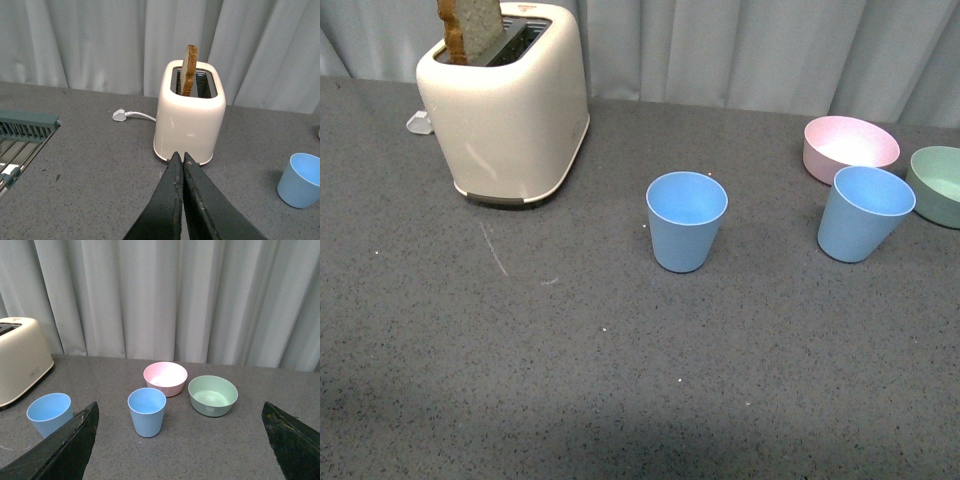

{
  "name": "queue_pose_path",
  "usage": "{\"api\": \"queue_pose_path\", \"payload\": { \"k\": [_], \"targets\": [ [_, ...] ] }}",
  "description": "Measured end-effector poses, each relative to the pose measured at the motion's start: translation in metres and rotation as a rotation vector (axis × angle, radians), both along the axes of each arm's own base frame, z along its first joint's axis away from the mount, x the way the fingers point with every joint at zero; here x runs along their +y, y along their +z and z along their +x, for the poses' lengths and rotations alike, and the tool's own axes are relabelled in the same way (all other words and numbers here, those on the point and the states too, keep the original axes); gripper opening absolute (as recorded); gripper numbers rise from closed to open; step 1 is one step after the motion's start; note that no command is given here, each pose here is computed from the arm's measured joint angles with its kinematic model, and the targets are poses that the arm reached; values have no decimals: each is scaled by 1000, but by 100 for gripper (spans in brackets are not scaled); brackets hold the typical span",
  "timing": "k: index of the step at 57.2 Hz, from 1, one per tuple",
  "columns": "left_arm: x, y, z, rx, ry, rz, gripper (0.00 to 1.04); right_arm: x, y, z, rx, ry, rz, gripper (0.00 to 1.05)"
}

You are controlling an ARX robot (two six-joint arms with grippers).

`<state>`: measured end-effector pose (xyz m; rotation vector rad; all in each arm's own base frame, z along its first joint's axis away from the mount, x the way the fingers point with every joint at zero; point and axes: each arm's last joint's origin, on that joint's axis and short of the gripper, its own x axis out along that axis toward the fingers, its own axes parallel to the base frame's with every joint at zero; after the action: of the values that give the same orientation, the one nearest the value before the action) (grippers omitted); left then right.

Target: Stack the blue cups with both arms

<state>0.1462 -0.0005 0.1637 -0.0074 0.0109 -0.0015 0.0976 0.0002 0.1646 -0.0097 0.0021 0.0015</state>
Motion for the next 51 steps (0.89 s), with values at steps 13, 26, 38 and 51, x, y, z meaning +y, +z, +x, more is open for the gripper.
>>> {"api": "queue_pose_path", "payload": {
  "k": [13,26,38,51],
  "targets": [
    [0,6,-10,-19,1,0,4,0,0,0,0,0,0,95],
    [0,9,-20,-30,1,0,4,0,0,0,0,0,0,95],
    [0,10,-29,-33,1,0,4,0,0,0,0,0,0,95],
    [0,10,-34,-34,1,0,4,0,0,0,0,0,0,95]
  ]
}}
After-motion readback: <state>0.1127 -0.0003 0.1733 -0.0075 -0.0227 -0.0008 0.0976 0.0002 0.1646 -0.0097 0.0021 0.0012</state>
